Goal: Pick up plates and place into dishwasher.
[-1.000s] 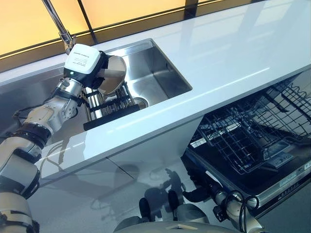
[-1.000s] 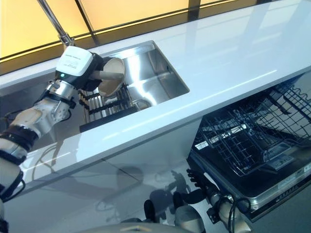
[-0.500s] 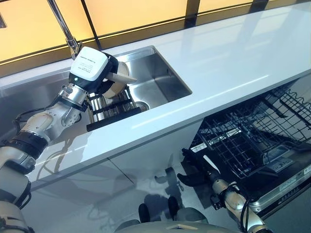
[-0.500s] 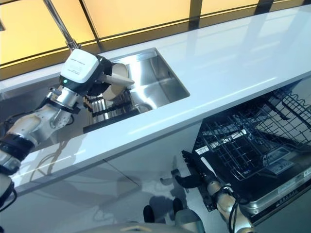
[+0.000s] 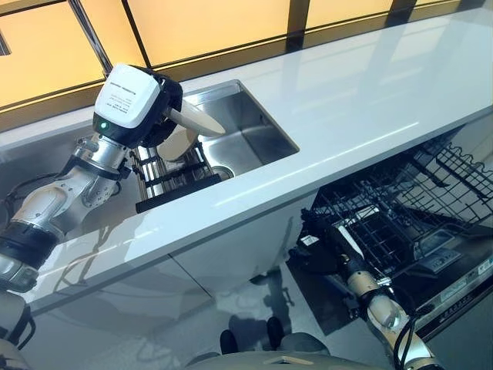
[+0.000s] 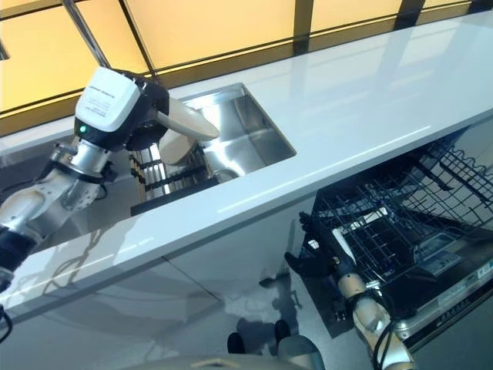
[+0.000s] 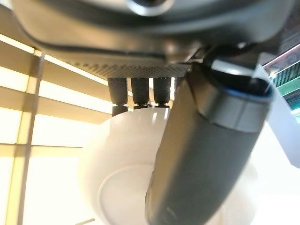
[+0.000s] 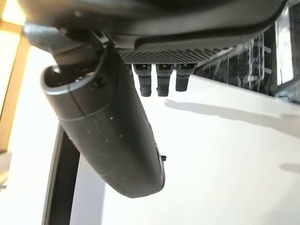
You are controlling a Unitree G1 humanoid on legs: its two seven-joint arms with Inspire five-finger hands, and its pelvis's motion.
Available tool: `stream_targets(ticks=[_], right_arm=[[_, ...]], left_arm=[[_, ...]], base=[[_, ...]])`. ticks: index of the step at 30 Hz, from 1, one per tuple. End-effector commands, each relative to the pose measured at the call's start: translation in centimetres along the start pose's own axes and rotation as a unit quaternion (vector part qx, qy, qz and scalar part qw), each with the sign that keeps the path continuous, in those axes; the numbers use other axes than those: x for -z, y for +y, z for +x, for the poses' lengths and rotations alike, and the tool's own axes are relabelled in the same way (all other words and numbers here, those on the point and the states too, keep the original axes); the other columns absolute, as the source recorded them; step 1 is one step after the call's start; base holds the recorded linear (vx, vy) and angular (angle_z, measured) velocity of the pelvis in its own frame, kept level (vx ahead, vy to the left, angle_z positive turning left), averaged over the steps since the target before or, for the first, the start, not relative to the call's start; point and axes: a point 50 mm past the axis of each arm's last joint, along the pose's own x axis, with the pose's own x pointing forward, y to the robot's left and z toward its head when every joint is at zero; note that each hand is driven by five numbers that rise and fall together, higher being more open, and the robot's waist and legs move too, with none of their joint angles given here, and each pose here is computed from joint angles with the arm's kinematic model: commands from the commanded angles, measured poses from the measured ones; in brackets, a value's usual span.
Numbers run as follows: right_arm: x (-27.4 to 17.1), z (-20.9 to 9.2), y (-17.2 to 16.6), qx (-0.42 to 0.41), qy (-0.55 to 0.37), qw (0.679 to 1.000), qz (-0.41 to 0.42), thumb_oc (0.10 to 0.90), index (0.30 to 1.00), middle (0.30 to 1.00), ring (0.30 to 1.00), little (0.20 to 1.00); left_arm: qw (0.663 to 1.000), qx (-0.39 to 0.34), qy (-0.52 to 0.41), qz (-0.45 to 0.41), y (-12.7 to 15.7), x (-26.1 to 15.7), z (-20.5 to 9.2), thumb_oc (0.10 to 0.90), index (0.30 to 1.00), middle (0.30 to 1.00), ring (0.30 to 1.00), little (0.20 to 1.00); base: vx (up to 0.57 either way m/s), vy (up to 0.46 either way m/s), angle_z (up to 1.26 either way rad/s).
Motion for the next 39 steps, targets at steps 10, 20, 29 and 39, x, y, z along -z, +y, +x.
stream_targets(ticks=[10,20,29,39], right_arm=[[-7.9,-0.3,-5.5,0.153,-0.225,0.960,-0.073,0.800,0.900,0.900,0.900,0.900],[-11.5,-1.8,-8.7,0.249,-0.333,0.903,-0.114,0.800,0.900,0.900,0.900,0.900],[-16.9,-2.2,-7.8,0.177,-0.461,0.861,-0.118,0.800,0.900,0.900,0.900,0.900],[-19.0,-1.2,-5.6,0.087,-0.497,0.858,-0.095,0.800,0.900,0.900,0.900,0.900]], left_arm=[[0.984,-0.175,0.011,-0.016,6.2,1.0,2.3,0.100,0.300,0.300,0.300,0.200],[0.981,-0.181,-0.007,-0.069,6.7,-1.1,3.1,0.100,0.300,0.300,0.300,0.200],[0.979,-0.152,-0.029,-0.130,5.5,-3.0,4.4,0.100,0.300,0.300,0.300,0.200],[0.973,-0.146,-0.046,-0.173,4.5,-5.0,5.8,0.100,0.300,0.300,0.300,0.200]], base=[[-0.01,0.014,-0.06],[-0.01,0.006,-0.03],[-0.02,0.002,-0.02],[0.00,0.000,0.00]])
